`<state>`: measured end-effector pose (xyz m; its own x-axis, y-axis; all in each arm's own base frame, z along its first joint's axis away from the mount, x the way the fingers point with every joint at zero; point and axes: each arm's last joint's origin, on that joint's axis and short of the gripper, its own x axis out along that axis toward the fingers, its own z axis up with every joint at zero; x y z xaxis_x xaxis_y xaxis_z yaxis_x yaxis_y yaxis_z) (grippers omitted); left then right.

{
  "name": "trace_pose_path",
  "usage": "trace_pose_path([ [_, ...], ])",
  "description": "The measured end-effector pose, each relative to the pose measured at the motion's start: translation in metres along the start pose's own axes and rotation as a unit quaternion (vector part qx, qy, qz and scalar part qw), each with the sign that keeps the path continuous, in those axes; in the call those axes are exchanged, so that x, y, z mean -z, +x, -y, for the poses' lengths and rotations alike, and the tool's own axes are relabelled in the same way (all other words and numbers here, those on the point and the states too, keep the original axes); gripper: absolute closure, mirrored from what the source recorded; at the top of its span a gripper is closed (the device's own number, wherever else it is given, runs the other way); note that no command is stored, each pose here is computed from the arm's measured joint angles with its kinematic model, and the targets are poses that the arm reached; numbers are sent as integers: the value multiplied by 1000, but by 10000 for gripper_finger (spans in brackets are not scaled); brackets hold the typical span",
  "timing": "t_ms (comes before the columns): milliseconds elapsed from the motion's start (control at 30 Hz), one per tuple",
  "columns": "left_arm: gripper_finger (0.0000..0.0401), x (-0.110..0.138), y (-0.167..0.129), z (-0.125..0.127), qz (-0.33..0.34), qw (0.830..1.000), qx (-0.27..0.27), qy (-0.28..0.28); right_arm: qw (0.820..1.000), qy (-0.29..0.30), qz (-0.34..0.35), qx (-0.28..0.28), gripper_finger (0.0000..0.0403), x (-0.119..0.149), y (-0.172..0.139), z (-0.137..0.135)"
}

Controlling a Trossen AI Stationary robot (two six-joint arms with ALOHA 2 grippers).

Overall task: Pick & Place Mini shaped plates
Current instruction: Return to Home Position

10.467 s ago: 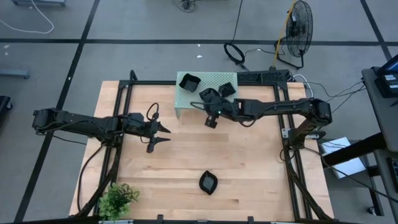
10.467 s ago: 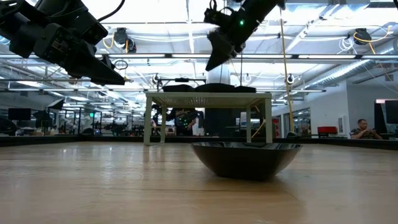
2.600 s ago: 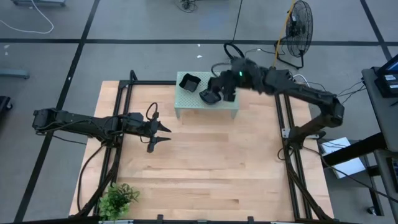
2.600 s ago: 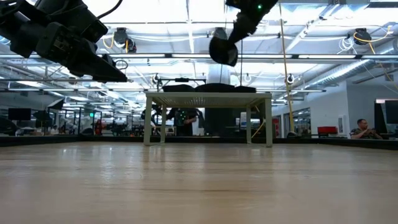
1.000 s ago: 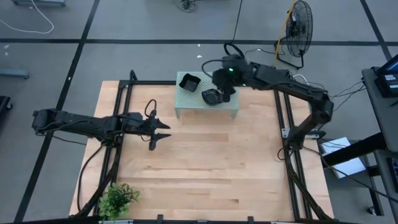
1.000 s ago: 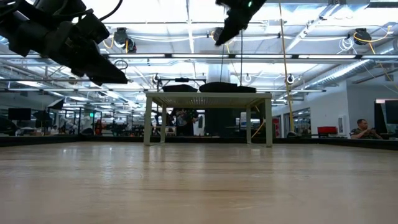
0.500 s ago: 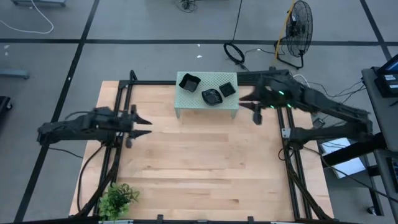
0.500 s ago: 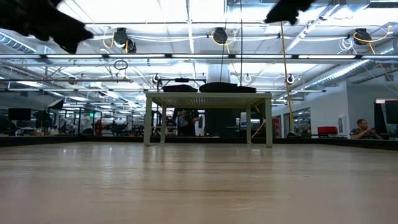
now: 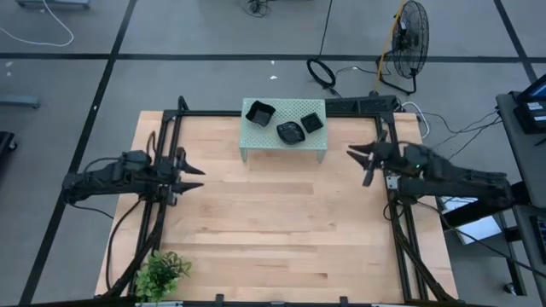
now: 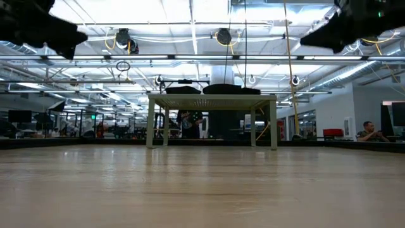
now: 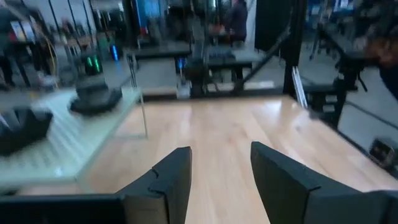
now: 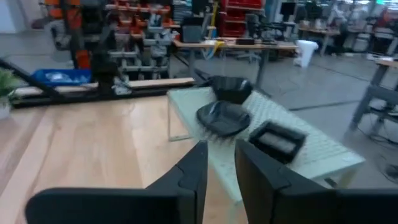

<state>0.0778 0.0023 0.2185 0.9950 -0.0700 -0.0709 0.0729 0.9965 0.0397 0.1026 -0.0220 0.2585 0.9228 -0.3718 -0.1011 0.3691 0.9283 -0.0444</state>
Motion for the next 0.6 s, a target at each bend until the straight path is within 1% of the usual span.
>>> trace_pose_path([
  [67, 231, 3, 2, 0, 8, 1000, 0, 10, 1000, -9, 14, -7, 345, 18, 4, -3],
  [167, 231, 13, 5, 0, -14, 1000, 1, 12, 998, -29, 57, -14, 363, 38, 10, -7],
  [367, 231, 23, 14, -1, 23, 1000, 0, -18, 993, -60, 105, -17, 399, 74, 15, -12],
  [467, 231, 29, 17, -1, 33, 999, 0, -20, 990, -56, 128, -15, 399, 72, 14, -12],
  [500, 231, 33, 18, -1, 28, 999, 0, -21, 991, -56, 123, -16, 397, 73, 14, -12],
  [600, 231, 46, 21, -1, 9, 1000, 0, -23, 994, -66, 79, -26, 398, 81, 16, -13],
])
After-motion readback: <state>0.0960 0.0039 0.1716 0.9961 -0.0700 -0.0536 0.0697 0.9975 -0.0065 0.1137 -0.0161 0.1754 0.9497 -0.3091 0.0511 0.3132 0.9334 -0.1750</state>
